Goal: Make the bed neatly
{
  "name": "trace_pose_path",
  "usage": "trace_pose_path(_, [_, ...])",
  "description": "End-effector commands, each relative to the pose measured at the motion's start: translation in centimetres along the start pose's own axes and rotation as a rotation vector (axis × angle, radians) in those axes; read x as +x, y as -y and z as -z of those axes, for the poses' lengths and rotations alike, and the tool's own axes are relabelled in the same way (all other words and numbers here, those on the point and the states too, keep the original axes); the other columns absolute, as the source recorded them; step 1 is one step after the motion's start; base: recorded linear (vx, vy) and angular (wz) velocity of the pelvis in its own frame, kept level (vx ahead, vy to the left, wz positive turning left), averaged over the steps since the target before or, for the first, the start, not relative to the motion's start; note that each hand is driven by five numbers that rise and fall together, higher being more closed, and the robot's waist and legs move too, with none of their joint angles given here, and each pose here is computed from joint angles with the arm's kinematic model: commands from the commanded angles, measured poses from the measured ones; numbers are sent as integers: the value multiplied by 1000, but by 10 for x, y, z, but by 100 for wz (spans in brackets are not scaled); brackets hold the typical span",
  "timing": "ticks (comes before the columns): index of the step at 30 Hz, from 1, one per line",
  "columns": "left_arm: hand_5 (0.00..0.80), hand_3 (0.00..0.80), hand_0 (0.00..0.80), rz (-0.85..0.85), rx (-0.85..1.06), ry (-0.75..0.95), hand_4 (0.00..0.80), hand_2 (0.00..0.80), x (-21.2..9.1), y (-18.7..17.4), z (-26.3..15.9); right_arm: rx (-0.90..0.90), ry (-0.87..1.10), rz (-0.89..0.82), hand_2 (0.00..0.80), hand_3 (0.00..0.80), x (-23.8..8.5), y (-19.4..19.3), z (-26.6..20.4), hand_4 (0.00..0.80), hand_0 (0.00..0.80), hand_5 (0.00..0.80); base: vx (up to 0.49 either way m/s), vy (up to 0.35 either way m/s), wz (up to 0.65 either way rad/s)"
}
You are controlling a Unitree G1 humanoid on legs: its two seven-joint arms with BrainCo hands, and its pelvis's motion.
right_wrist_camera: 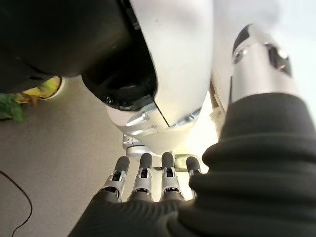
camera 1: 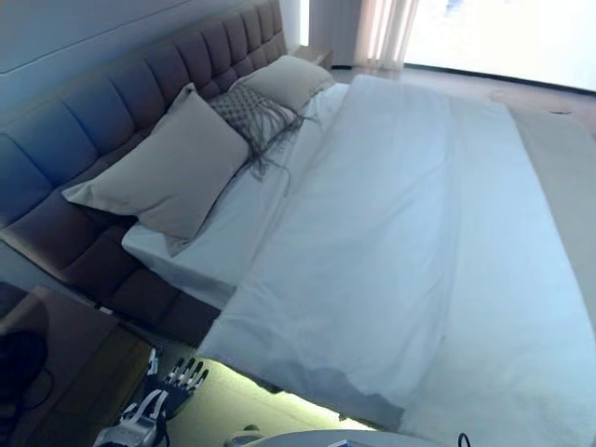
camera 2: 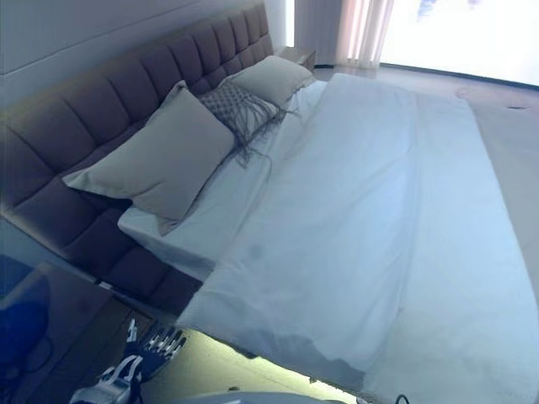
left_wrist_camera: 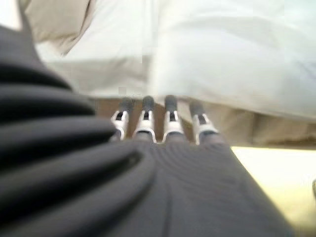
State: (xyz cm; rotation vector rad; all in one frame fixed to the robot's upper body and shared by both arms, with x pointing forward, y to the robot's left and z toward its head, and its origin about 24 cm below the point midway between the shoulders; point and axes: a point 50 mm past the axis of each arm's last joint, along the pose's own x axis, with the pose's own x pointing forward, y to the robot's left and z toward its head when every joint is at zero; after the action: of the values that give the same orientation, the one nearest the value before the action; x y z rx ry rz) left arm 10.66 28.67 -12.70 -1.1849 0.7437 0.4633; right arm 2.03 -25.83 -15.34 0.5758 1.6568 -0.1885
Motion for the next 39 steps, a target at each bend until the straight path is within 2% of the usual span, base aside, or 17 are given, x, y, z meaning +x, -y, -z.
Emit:
trace_pose_path(1, [0,0,0,73,45,81,0,0,-2,13,-27,4,6,-3,0,0,-4,-5,-13,0,0,0,-32,4,11])
trace_pose_path(8, [0,0,0,77,75,102,0,0,-7,16,-41,-4,17,-7,0,0,-5,-7,-18,0,0,0,-30,2,13])
trace_pose_path(11, [0,0,0,135,81,117,0,0,-8,23,-47,-1,20,-1,0,0,-7,-5,-19,0,0,0,-30,-3,10])
trace_pose_path(17, [0,0,0,356,155,97,0,0,2,66,-50,10,45,0,0,0,-7,-5,-21,0,0,0,-3,-1,1])
trace_pose_path(22, [0,0,0,493,233,41,0,0,13,101,-36,24,328,-109,0,0,-13,-18,-54,0,0,0,0,0,0])
trace_pose_path(23, [0,0,0,522,253,30,0,0,15,107,-31,4,446,-158,0,0,-15,-28,-67,0,0,0,0,0,0])
trace_pose_path(26, [0,0,0,540,277,6,0,0,19,112,-24,-65,576,-209,0,0,-19,-37,-76,0,0,0,5,-5,-7])
trace_pose_path(33, [0,0,0,558,297,-15,0,0,28,121,-16,-150,781,-275,0,0,-42,-49,-108,0,0,0,35,0,-16])
trace_pose_path(39, [0,0,0,557,257,-26,0,0,37,126,-1,-180,850,-315,0,0,-50,-65,-123,0,0,0,43,-11,-16])
